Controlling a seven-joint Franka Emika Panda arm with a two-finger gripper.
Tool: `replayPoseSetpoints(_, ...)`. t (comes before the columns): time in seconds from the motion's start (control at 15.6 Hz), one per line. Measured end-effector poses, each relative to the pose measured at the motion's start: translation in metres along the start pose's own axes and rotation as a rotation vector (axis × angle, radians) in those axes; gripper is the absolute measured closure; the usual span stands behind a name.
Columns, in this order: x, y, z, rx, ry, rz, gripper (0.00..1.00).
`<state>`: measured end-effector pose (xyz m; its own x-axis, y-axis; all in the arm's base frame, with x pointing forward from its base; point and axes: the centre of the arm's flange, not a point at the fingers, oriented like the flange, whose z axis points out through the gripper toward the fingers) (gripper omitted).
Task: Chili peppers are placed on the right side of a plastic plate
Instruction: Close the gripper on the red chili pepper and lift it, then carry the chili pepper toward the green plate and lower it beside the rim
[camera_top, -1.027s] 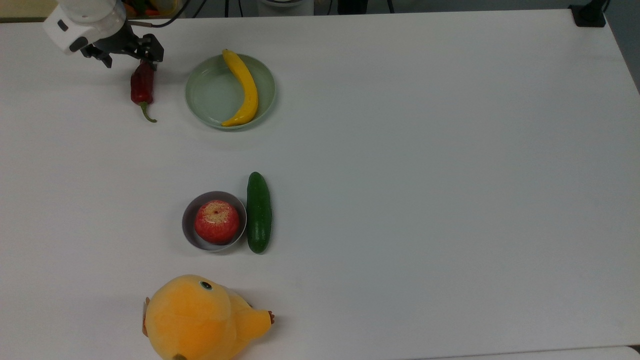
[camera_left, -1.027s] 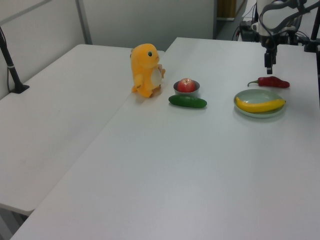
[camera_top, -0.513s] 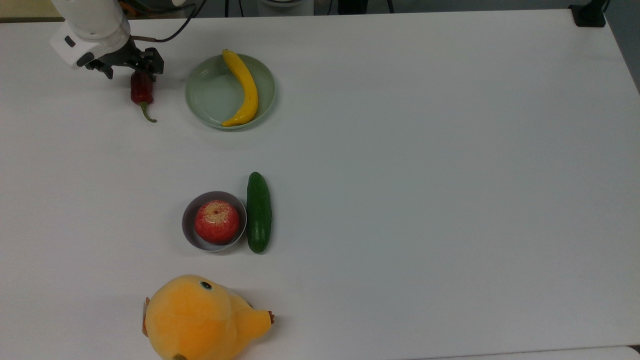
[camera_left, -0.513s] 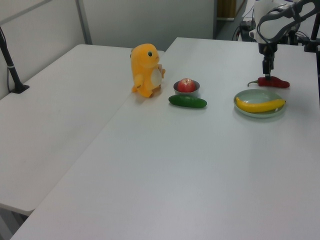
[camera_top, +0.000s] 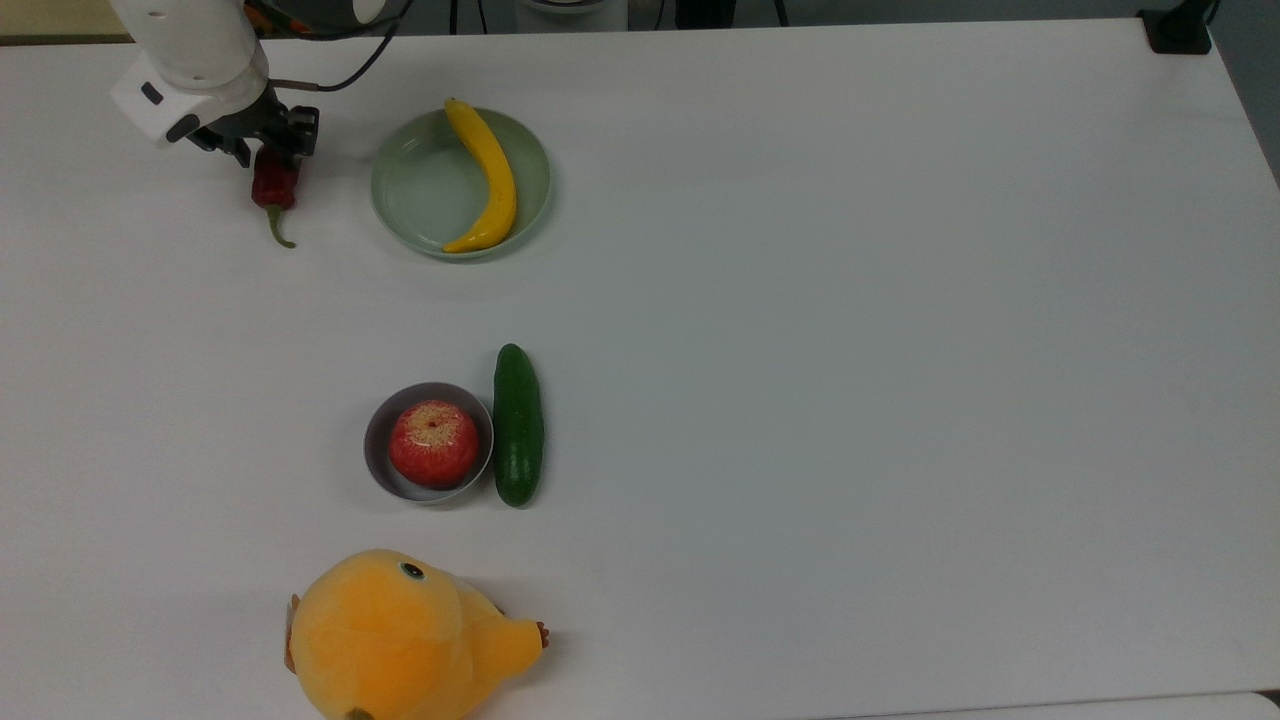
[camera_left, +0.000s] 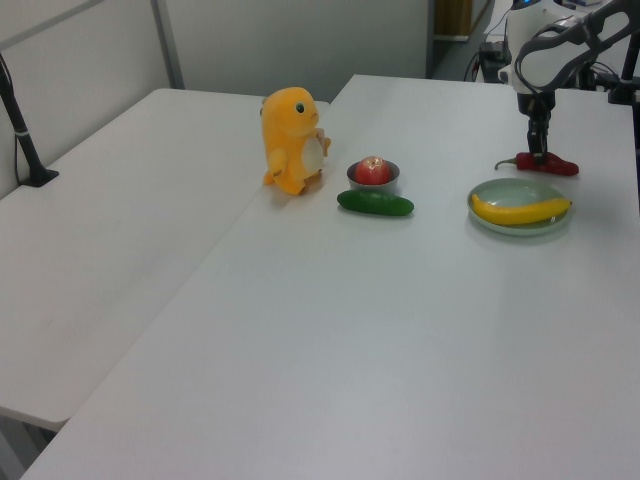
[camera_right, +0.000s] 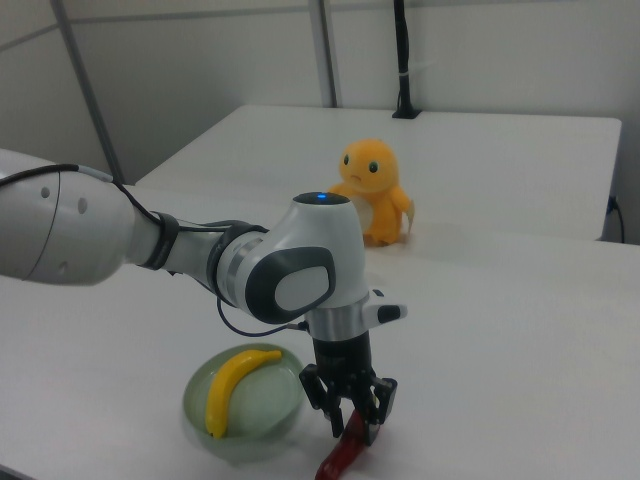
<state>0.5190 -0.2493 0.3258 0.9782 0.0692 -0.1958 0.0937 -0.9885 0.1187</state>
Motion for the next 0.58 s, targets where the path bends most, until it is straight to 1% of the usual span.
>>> replayPoseSetpoints(0.06,0.000,-0.001,0.001,0.001,-0.002,-0.013,0.49)
replayPoseSetpoints(0.13,0.000,-0.001,0.001,0.001,-0.003,-0.020,0.54)
replayPoseSetpoints(0.19,0.000,-0.002,0.001,0.001,-0.002,-0.022,0.63)
replayPoseSetpoints(0.58,-0.002,-0.005,-0.010,0.005,0.005,-0.030,0.63)
